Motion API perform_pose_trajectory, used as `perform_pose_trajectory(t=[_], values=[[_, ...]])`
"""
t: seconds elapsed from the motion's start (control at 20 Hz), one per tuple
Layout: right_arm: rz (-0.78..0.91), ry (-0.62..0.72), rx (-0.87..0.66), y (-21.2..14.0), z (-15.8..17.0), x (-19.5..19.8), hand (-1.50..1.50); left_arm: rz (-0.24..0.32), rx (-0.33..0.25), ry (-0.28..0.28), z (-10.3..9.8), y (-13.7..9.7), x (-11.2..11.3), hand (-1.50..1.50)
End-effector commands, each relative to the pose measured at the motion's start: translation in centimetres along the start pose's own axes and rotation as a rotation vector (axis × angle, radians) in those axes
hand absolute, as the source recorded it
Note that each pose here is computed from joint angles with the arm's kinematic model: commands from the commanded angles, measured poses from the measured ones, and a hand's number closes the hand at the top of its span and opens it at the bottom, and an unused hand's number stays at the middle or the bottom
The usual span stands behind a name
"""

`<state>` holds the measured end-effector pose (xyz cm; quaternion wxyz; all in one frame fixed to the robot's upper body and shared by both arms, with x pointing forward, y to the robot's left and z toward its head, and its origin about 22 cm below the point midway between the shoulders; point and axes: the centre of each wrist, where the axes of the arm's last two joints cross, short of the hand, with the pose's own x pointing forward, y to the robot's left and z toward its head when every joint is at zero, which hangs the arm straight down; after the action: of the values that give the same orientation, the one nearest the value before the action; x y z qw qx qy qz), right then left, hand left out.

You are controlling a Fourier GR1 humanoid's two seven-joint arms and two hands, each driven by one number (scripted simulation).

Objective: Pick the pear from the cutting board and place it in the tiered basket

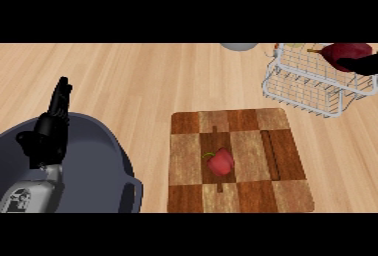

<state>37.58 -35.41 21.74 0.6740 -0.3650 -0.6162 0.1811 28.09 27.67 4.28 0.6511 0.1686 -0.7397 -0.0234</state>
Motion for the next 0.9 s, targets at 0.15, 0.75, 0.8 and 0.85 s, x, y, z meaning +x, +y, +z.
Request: perform_pose_trajectory(t=[0.15, 0.75, 0.8, 0.85], values=[[-0.302, 0.006, 0.035, 3.2, -1.3, 0.1, -1.50, 0.050, -0.130, 0.318, 5.5, -3.5, -6.0, 0.00], [-0.496, 0.008, -0.385, -5.9, -1.9, -2.4, -1.50, 0.044, -0.075, 0.335, 5.5, -2.4, -5.8, 0.00], [-0.497, 0.037, -0.412, -6.8, -1.6, -3.0, -1.50, 0.040, -0.074, 0.356, 6.3, -2.5, -6.2, 0.00], [-0.516, 0.067, -0.423, -6.8, -1.6, -4.0, -1.50, 0.047, -0.069, 0.352, 6.4, -2.2, -6.6, 0.00]])
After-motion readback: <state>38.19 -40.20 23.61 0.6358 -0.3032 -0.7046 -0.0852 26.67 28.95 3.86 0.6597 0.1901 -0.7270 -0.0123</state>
